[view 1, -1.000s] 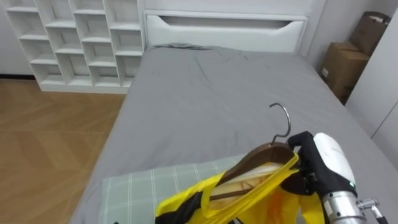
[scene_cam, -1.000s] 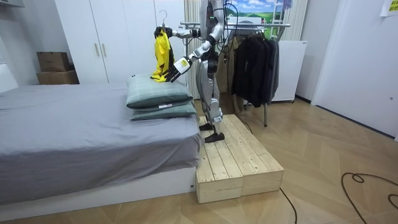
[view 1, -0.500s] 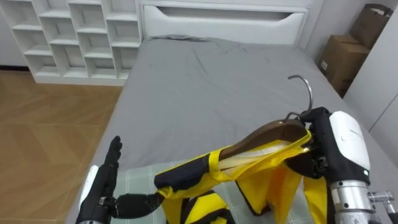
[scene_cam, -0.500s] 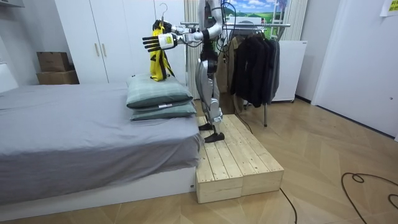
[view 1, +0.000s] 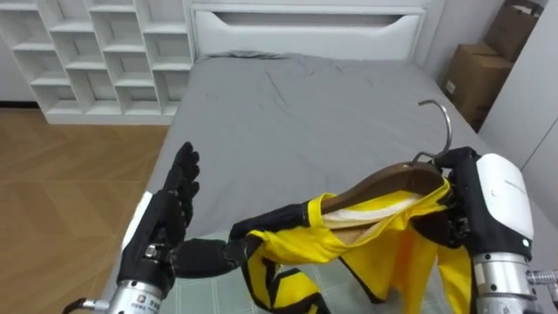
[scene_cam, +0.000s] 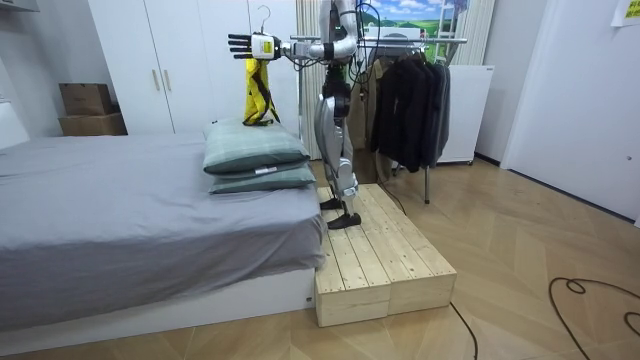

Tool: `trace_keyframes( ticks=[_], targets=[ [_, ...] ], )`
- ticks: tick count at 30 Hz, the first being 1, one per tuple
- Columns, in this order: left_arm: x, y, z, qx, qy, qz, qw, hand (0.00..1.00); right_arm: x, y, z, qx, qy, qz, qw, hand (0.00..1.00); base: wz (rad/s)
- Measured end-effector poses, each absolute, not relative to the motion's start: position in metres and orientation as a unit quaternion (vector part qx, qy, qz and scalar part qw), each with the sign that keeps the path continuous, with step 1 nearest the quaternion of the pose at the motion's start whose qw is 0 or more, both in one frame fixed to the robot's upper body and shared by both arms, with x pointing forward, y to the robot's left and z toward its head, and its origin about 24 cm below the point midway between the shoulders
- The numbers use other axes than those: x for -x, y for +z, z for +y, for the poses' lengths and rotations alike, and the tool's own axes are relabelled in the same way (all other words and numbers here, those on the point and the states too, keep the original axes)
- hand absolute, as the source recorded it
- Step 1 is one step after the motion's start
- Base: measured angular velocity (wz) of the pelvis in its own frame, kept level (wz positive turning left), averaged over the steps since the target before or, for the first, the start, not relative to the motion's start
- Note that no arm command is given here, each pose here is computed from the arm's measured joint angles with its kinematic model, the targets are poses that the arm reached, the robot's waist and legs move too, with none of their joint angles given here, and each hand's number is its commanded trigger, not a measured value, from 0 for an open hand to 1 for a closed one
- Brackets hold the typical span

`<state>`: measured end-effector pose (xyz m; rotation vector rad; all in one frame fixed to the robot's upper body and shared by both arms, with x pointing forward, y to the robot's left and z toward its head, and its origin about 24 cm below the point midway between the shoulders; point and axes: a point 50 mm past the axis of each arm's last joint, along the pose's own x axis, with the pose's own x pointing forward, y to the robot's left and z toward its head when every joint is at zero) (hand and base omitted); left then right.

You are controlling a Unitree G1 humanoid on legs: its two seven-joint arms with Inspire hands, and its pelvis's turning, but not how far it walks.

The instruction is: Hang clothes

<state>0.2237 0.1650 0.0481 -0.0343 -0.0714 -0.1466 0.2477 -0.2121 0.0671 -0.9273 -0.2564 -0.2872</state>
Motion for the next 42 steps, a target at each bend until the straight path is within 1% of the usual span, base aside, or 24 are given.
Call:
trace_keyframes(
  ticks=[5,10,14,18,20,25,29,33,38,42],
  targets=[
    [-0.222,0.044,0.162,0.021,-0.116,-0.016,0.993,0.0,-0.247,0.057,-0.211,0.446,-0.128,-0.104,0.88,1.0,-0.01],
    [-0.219,0.04,0.158,0.02,-0.158,0.0,0.987,0.0,-0.248,0.056,-0.212,0.448,-0.132,-0.094,0.879,1.0,-0.04],
    [-0.211,0.023,0.152,0.006,-0.209,0.052,0.977,0.0,-0.248,0.052,-0.216,0.421,-0.141,-0.071,0.893,1.0,0.01],
    [-0.203,0.012,0.154,-0.003,-0.231,0.087,0.969,0.0,-0.248,0.049,-0.218,0.404,-0.146,-0.059,0.901,1.0,0.05],
    [-0.2,0.002,0.154,0.001,-0.24,0.112,0.964,0.0,-0.248,0.043,-0.22,0.392,-0.147,-0.042,0.907,1.0,-0.09],
    [-0.187,-0.031,0.161,-0.017,-0.24,0.198,0.95,0.0,-0.248,0.043,-0.226,0.385,-0.16,-0.028,0.909,1.0,-0.09],
    [-0.169,-0.061,0.166,-0.026,-0.254,0.275,0.927,0.0,-0.253,0.049,-0.23,0.39,-0.165,-0.036,0.905,1.0,-0.09],
    [-0.153,-0.082,0.173,-0.049,-0.253,0.334,0.907,0.0,-0.255,0.052,-0.229,0.39,-0.168,-0.042,0.904,1.0,-0.04],
    [-0.136,-0.104,0.194,-0.057,-0.195,0.396,0.896,0.0,-0.255,0.061,-0.233,0.387,-0.183,-0.058,0.902,1.0,-0.03],
    [-0.131,-0.109,0.208,-0.074,-0.151,0.405,0.899,0.0,-0.255,0.071,-0.239,0.381,-0.206,-0.079,0.898,1.0,-0.04]
  ],
)
